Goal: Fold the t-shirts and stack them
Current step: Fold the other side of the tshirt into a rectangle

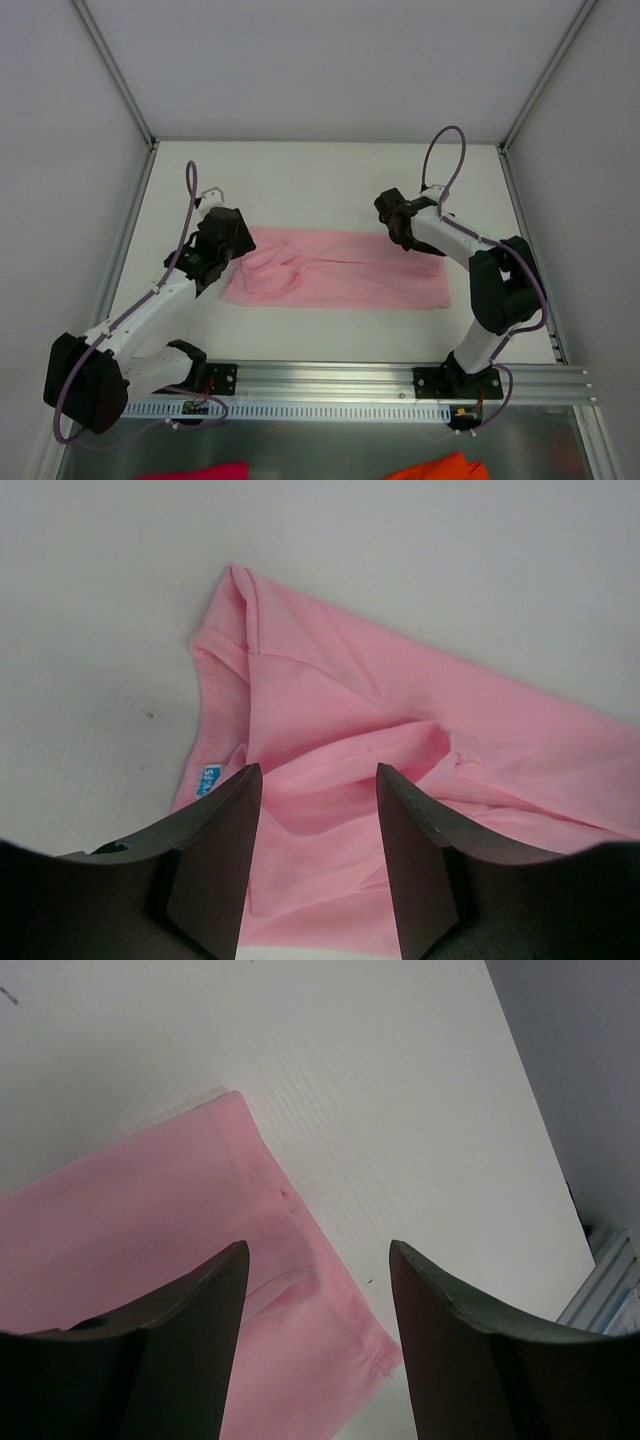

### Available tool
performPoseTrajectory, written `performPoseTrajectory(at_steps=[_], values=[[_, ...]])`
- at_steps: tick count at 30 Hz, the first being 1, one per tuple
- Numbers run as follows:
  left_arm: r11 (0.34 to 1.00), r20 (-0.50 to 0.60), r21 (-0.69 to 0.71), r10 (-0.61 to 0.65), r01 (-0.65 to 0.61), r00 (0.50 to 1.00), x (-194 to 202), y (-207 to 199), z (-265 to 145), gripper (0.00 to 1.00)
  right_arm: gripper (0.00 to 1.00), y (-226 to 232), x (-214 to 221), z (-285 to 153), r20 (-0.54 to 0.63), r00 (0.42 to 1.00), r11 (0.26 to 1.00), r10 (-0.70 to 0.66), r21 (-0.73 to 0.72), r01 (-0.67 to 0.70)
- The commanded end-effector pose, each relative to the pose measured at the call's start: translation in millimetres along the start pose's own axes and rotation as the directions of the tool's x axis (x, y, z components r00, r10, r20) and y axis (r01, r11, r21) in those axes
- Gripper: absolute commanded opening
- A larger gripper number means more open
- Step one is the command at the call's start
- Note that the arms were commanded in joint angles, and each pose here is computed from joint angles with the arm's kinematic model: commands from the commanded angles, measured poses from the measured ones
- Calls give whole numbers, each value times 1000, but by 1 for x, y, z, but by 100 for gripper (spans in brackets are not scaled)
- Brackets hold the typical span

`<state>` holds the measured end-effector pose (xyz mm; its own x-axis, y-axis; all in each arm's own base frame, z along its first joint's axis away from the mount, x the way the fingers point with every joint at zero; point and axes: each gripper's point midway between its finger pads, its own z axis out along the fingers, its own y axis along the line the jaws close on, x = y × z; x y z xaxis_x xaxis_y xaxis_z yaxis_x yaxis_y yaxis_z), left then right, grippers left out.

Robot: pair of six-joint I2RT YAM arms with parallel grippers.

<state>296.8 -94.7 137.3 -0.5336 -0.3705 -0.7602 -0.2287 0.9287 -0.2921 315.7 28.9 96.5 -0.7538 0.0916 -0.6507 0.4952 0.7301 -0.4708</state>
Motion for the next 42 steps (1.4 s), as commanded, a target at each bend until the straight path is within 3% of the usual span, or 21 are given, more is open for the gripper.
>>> performPoseTrajectory(at_steps=[1,6,8,15,21,37,42], values=[[998,-4,43,37,-36,999,-9,-23,16,50,62,1,-15,-5,29,999,999,37,-13,-37],[991,-90,113,82,-71,993,14,-53,59,45,61,-11,-17,-14,52,997,997,65,-39,-63],[989,-101,124,93,-80,990,13,-62,69,35,61,-10,-16,-17,61,996,996,72,-64,-68],[985,-157,129,134,-115,978,32,-71,100,33,61,-18,-21,-25,91,991,992,101,-87,-93],[977,-156,175,152,-125,976,43,-74,84,32,61,-14,-24,-25,93,990,991,102,-96,-93],[940,-164,297,224,-168,961,102,-88,-2,26,61,-4,-29,-22,89,993,994,78,-82,-71],[950,-57,208,249,-233,967,72,-93,13,27,61,-4,-27,-21,86,995,996,54,-73,-48]])
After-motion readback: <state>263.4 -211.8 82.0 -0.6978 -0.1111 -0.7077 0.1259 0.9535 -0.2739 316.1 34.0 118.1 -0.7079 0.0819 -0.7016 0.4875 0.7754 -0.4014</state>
